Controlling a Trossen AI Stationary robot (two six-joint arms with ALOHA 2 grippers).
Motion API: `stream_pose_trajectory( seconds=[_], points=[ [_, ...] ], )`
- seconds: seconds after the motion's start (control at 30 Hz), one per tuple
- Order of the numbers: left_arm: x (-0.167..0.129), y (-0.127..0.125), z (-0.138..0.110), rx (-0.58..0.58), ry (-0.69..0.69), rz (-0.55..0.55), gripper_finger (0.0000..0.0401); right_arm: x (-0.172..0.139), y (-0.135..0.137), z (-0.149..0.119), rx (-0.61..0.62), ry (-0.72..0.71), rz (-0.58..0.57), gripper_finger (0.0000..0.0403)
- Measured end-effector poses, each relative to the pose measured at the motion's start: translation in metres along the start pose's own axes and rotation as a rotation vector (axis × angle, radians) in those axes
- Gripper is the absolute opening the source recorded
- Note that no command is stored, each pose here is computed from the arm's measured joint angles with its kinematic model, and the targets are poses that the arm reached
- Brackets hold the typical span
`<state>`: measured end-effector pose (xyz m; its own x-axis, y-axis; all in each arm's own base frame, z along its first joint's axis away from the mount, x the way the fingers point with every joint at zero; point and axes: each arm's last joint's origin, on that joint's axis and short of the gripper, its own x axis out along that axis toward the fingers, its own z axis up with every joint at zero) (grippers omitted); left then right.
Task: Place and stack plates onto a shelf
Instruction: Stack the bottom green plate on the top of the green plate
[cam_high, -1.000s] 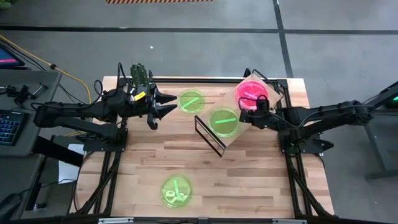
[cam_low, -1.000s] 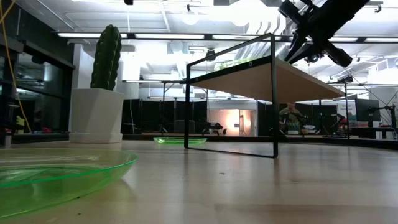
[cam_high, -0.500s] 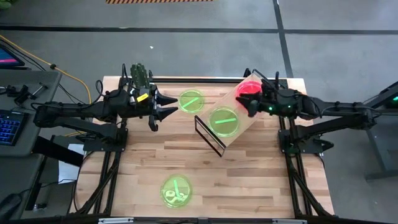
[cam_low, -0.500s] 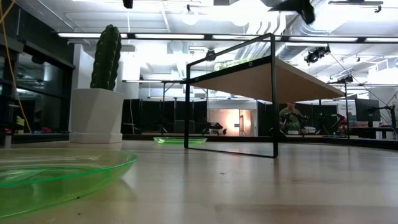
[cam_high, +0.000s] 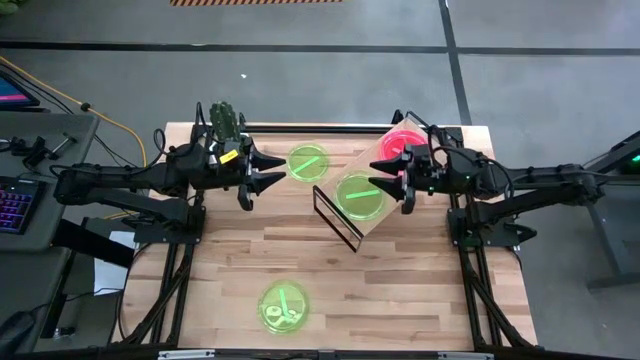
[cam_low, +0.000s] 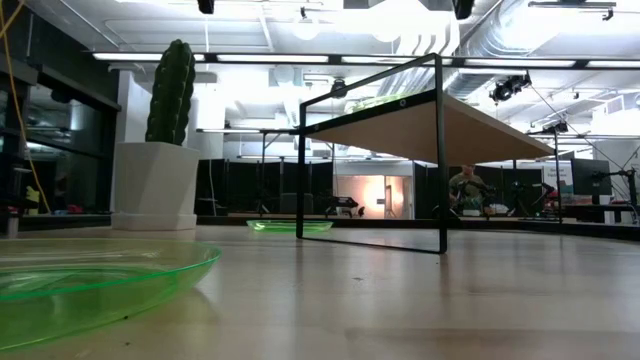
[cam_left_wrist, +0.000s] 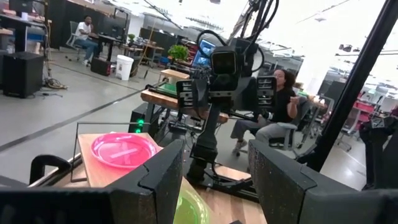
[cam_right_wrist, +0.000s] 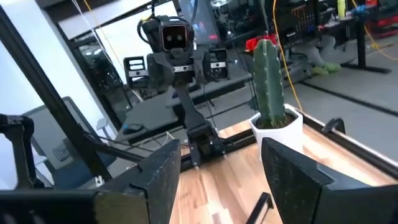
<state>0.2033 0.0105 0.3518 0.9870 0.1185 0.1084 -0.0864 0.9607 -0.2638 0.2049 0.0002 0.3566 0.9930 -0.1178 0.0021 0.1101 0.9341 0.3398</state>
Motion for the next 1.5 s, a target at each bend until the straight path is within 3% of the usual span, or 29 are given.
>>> stream_pose_trajectory(
  seconds=[0.23,0.4,0.53,0.63,0.77,0.9,1.13,1.3,1.5],
  points=[
    [0.000,-0.001,-0.003,-0.023,0.045,-0.010,0.0170,0.000,0.001,0.003,-0.005,-0.029,0.009,0.0204],
    [-0.006,-0.020,-0.022,-0.128,0.423,-0.126,0.0170,0.000,0.001,0.003,-0.003,-0.030,0.010,0.0204],
    [-0.010,-0.051,-0.061,-0.149,0.723,-0.212,0.0170,0.000,0.001,0.003,-0.007,-0.029,0.010,0.0204],
    [-0.012,-0.076,-0.095,-0.106,0.875,-0.275,0.0170,0.000,0.001,0.003,-0.007,-0.028,0.009,0.0204],
    [-0.010,-0.094,-0.144,-0.064,1.022,-0.268,0.0170,0.000,0.000,0.002,-0.005,-0.014,0.004,0.0204],
    [-0.008,-0.095,-0.182,-0.041,1.051,-0.167,0.0170,0.000,-0.001,-0.001,-0.008,0.013,-0.006,0.0204],
    [-0.011,-0.082,-0.219,-0.092,1.001,0.019,0.0170,0.000,-0.003,-0.006,0.005,0.064,-0.028,0.0204],
    [-0.017,-0.082,-0.232,-0.167,0.998,0.022,0.0170,0.000,-0.003,-0.007,0.008,0.071,-0.037,0.0204],
    [-0.025,-0.089,-0.252,-0.104,1.062,-0.008,0.0170,0.000,-0.003,-0.008,0.000,0.079,-0.042,0.0204]
  ],
)
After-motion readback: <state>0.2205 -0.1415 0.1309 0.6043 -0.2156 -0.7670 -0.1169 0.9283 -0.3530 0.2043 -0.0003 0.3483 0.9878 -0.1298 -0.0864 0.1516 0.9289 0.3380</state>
